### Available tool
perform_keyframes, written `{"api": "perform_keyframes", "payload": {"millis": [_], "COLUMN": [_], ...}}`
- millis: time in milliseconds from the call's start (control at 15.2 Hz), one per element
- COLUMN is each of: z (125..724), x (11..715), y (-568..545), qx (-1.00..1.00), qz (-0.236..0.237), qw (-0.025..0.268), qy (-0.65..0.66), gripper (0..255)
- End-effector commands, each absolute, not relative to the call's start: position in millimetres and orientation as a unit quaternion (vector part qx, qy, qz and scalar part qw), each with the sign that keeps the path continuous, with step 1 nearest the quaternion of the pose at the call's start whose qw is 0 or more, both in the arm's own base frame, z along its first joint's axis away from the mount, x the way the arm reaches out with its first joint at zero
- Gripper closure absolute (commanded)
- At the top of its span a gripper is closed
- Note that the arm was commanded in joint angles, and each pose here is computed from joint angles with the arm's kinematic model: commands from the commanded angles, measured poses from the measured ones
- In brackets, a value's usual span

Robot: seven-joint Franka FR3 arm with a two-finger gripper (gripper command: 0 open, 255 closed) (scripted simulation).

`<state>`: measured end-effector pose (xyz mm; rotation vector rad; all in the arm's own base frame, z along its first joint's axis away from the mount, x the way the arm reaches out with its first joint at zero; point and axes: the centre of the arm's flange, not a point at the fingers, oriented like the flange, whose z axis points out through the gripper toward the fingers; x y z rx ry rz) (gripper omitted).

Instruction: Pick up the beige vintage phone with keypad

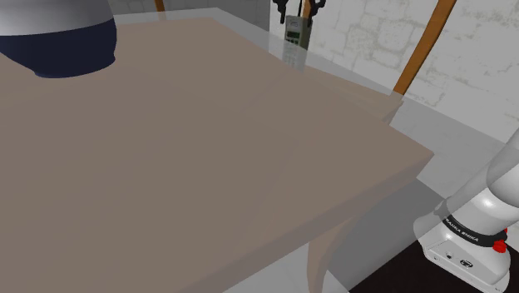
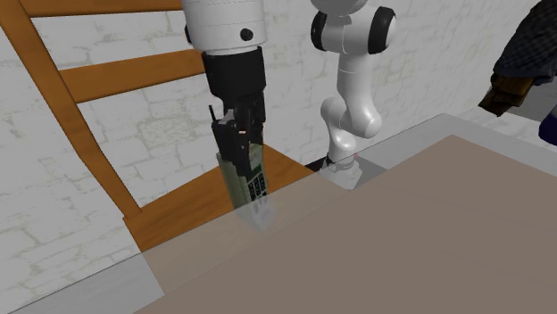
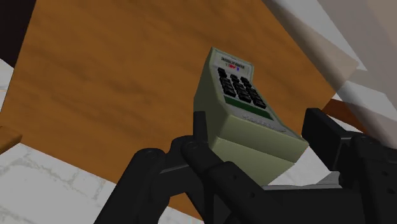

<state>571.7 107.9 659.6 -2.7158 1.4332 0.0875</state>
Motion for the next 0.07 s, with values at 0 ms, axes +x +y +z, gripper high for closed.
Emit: {"api": "perform_keyframes", "payload": {"millis": [0], "z": [662.6], "x": [572.4], "y": [107.7], "qx": [-0.883], "qz": [0.028], "qw": [0.035], "qy": [0.466], "gripper": [255]}}
